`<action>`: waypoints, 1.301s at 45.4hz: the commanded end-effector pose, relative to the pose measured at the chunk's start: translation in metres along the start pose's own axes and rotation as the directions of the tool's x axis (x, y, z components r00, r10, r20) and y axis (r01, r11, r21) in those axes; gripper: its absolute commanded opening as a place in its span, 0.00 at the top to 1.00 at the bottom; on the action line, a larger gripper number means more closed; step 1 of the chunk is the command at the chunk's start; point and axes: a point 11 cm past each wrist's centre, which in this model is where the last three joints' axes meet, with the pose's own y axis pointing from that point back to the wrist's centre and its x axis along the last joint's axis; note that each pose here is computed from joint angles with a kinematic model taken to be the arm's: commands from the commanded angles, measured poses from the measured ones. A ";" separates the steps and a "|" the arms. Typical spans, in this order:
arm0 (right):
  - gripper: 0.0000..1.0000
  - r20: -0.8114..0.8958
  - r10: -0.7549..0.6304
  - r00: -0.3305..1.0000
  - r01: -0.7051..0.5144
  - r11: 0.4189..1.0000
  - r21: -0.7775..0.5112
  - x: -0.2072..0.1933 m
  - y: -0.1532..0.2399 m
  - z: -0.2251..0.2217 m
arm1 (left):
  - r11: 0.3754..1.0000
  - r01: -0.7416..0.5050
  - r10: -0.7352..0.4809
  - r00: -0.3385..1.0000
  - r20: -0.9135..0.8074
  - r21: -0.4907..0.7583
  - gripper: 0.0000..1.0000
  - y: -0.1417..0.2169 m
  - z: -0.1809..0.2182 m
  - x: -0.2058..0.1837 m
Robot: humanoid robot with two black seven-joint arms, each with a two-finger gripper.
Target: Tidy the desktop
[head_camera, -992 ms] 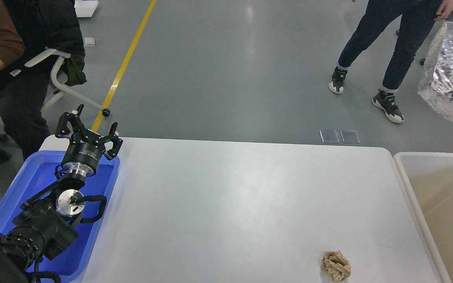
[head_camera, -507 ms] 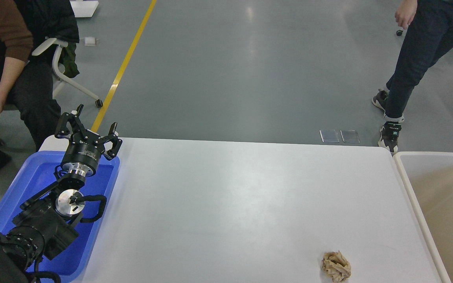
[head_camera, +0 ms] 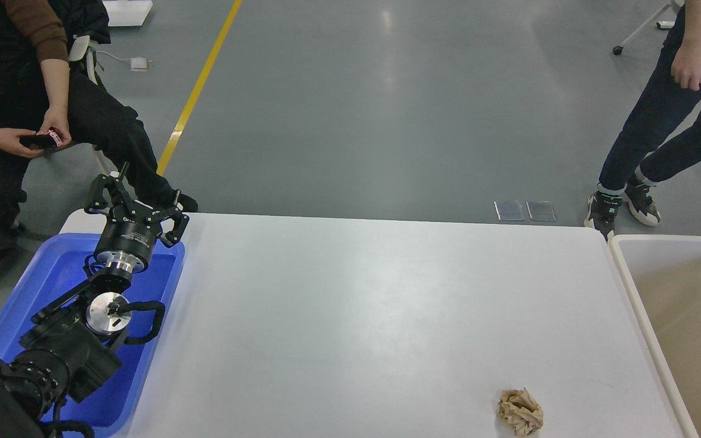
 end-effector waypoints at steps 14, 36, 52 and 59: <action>1.00 0.061 -0.099 0.993 0.106 0.987 -0.122 -0.105 -0.009 0.052 | 1.000 -0.001 0.001 1.000 0.000 -0.001 0.00 0.000 0.000 0.000; 1.00 0.093 -0.106 0.990 0.118 0.984 -0.133 -0.126 -0.008 0.059 | 1.000 0.001 -0.001 1.000 0.000 -0.001 0.00 0.000 0.000 0.000; 0.03 0.081 0.045 0.996 -0.035 0.992 -0.119 -0.098 -0.011 0.047 | 1.000 -0.001 0.001 1.000 0.000 0.001 0.00 0.000 0.000 0.000; 0.01 0.148 0.035 0.988 -0.021 0.995 -0.098 -0.098 -0.013 0.035 | 1.000 -0.001 0.001 1.000 0.000 -0.001 0.00 0.000 0.000 0.000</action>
